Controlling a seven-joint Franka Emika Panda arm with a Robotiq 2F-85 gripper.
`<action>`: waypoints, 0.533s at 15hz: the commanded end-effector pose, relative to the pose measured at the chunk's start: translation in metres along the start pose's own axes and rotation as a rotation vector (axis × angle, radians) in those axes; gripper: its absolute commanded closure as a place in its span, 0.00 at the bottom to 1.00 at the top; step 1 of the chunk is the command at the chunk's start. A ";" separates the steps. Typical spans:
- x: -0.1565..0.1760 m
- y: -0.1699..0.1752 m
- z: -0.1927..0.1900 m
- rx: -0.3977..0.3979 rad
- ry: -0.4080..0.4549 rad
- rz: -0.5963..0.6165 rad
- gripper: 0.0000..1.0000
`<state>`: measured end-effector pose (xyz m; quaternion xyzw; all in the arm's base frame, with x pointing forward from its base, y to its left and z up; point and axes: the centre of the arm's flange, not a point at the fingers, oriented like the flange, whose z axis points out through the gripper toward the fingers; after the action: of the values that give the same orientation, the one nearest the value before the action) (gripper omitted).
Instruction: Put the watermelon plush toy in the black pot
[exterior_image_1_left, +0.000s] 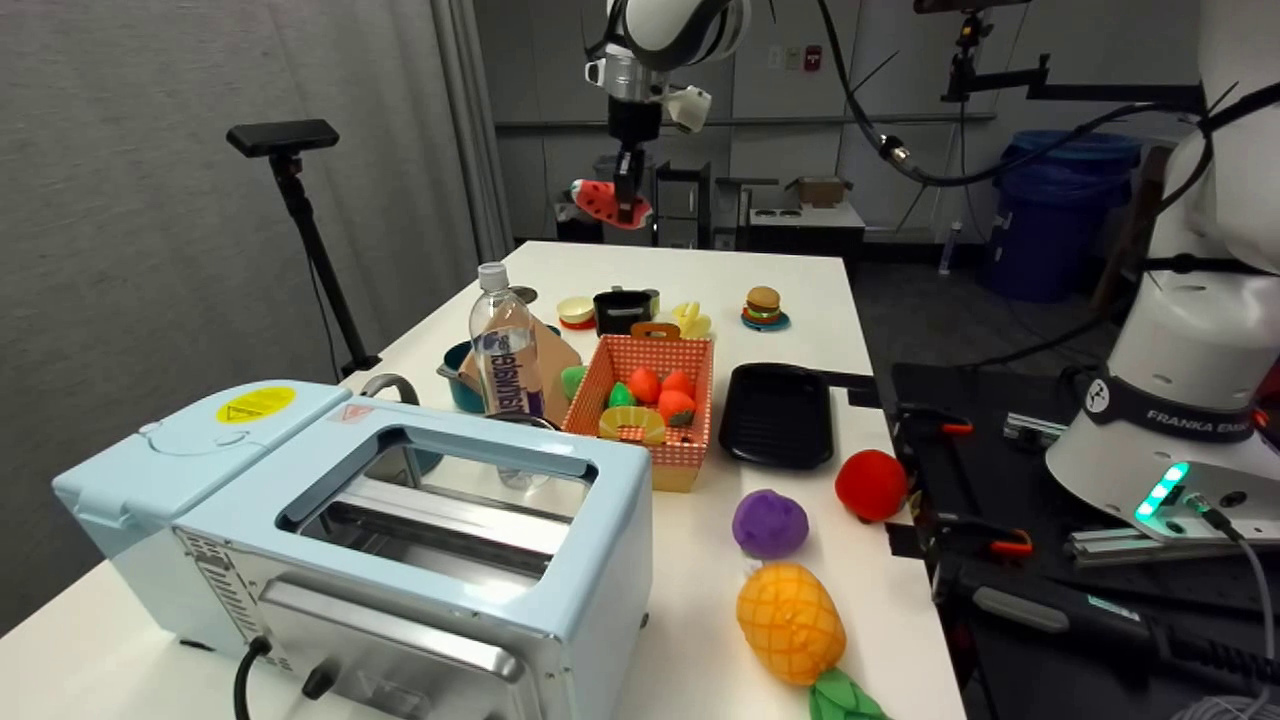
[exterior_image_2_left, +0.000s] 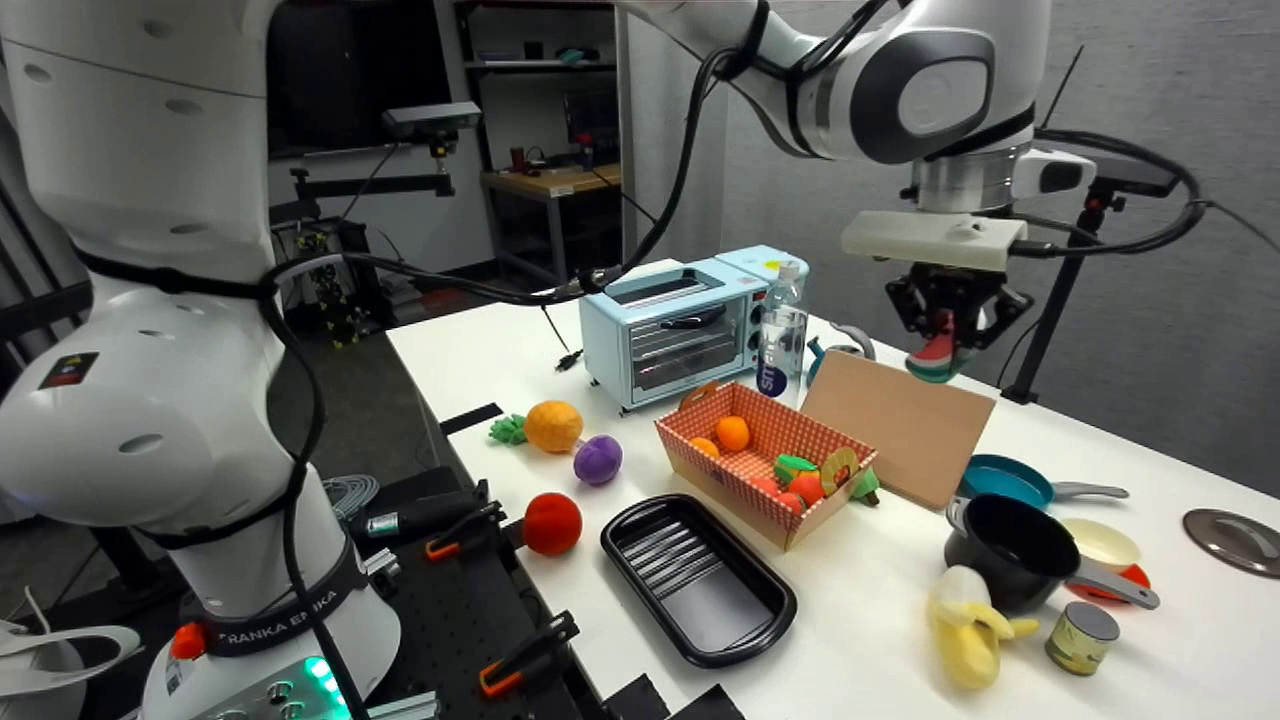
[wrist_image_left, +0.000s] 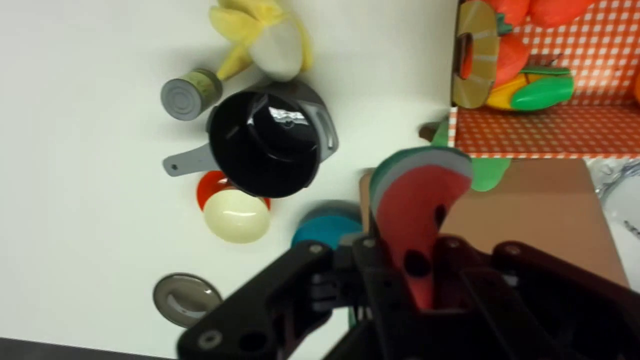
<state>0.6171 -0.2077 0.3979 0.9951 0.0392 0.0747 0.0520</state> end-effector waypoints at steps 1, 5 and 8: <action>0.012 0.045 0.013 -0.057 0.013 0.099 0.97; 0.018 0.069 0.051 -0.069 -0.014 0.170 0.97; 0.028 0.074 0.087 -0.072 -0.030 0.189 0.97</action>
<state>0.6324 -0.2734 0.3493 0.9948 -0.0414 0.0612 0.0708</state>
